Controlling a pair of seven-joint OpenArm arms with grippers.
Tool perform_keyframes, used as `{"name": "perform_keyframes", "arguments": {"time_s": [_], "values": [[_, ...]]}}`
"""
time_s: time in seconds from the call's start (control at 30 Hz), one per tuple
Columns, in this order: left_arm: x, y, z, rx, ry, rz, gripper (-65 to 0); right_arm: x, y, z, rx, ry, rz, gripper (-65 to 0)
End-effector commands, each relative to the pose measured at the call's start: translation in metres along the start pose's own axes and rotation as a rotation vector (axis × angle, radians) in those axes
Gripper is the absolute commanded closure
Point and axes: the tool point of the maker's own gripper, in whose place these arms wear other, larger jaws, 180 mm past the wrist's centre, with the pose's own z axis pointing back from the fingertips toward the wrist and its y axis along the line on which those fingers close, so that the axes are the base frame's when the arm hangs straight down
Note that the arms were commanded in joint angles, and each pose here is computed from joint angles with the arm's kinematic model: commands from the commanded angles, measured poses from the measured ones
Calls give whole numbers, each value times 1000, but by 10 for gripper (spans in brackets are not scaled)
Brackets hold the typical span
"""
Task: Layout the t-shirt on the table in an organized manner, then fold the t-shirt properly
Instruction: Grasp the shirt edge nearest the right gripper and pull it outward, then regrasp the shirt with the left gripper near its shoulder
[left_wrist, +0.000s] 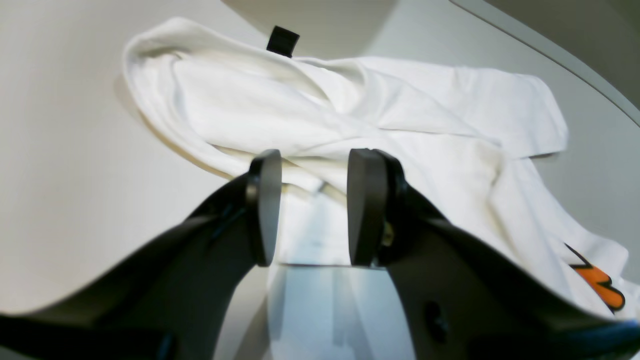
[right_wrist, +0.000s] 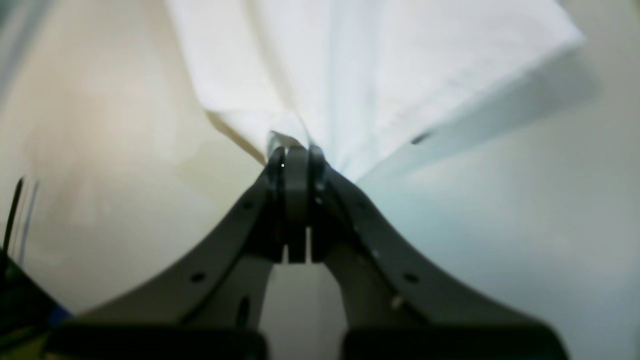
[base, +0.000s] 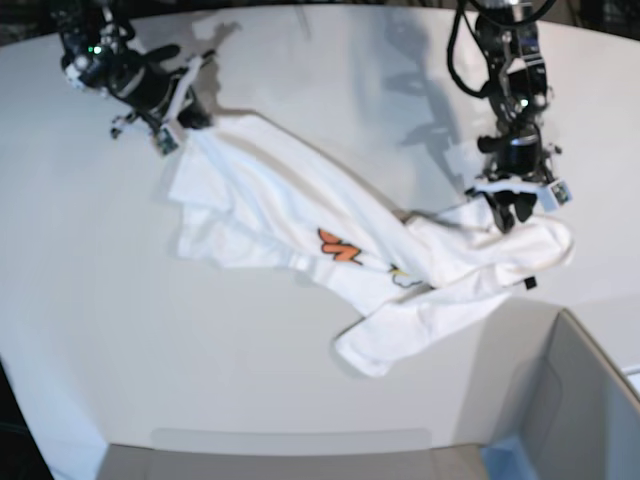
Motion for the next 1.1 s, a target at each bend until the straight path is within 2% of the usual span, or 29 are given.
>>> {"name": "perform_keyframes", "arguments": {"time_s": [0.0, 0.1, 0.27, 0.5, 0.67, 0.87, 1.0, 1.07], "values": [[7, 3, -2, 4, -25, -10, -225, 12, -11, 6, -31, -46, -12, 0], [-2, 14, -10, 26, 7, -29, -225, 15, -24, 9, -81, -71, -67, 0], [-18, 8, -30, 8, 157, -53, -225, 14, -25, 10, -82, -66, -66, 0], [-7, -8, -45, -14, 240, -48, -228, 15, -24, 9, -82, -71, -70, 0], [-15, 4, -43, 26, 326, -112, -229, 14, -24, 9, -81, -67, -71, 0], [-19, 19, -39, 99, 363, -232, -237, 15, -24, 9, -82, -70, -71, 0], [-16, 18, -37, 101, 362, -246, -302, 14, -24, 9, -82, -67, -72, 0], [-16, 17, -37, 100, 361, -246, -314, 14, -24, 9, -82, -67, -72, 0]]}}
